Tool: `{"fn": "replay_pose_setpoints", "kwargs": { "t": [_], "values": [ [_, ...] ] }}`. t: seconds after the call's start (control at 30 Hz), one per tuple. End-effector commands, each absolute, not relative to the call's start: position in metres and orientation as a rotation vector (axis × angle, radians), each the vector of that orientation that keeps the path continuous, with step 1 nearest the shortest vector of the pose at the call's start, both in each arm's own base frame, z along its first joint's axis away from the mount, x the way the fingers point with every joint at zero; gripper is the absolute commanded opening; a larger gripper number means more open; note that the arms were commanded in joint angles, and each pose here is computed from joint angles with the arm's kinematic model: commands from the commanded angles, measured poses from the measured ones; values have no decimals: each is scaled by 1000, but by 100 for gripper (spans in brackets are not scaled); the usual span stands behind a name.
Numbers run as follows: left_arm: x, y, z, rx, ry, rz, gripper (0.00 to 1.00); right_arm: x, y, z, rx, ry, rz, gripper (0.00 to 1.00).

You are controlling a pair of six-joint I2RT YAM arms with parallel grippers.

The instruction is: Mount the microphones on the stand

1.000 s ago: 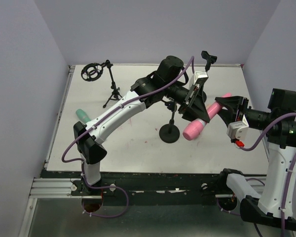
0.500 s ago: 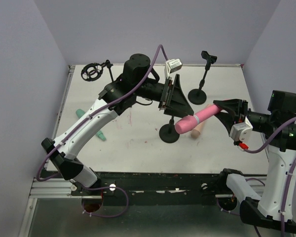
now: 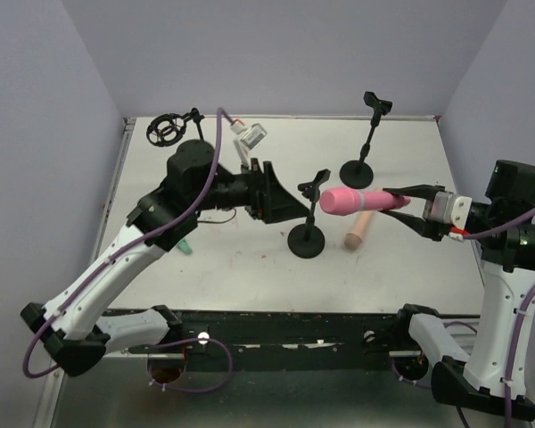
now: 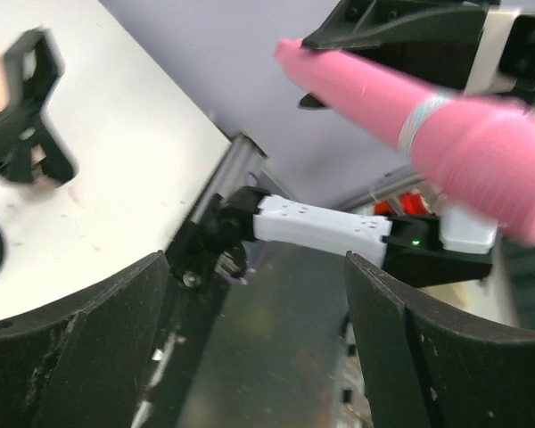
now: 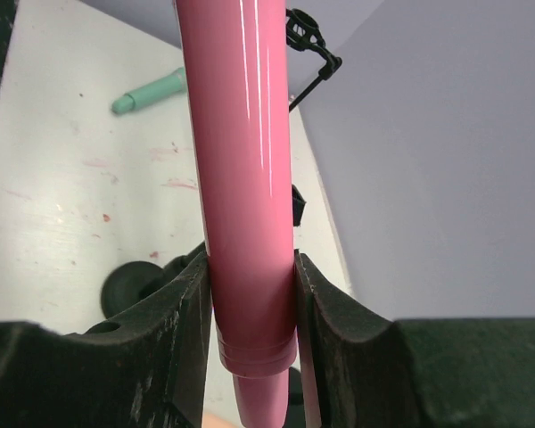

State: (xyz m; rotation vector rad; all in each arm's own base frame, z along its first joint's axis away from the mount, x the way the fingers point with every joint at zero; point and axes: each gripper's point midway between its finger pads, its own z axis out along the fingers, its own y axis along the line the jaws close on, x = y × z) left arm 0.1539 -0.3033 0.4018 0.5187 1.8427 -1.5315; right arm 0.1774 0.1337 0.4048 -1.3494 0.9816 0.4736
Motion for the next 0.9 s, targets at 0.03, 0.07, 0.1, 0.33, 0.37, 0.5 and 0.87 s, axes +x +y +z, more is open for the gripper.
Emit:
{"fn": "replay_pose_setpoints", "kwargs": {
  "t": [0.03,0.07,0.1,0.33,0.37,0.5,0.87],
  "values": [
    [175,-263,418,483,1420,-1257,93,164,142,420,-1220,1019,837,25],
    [173,-261,411,521,1399,-1221,93,167,141,418,-1200,1053,872,25],
    [171,-257,405,560,1370,-1180,93,171,140,415,-1188,1075,901,25],
    [167,-256,356,806,1195,-990,93,202,132,398,-1049,1238,1091,25],
    [166,-257,353,830,1169,-975,93,206,131,397,-1033,1248,1107,25],
    [173,-261,347,890,1096,-900,94,220,129,393,-970,1299,1173,24],
    [218,-299,349,910,1093,-773,94,233,135,382,-965,1302,1223,24]
  ]
}}
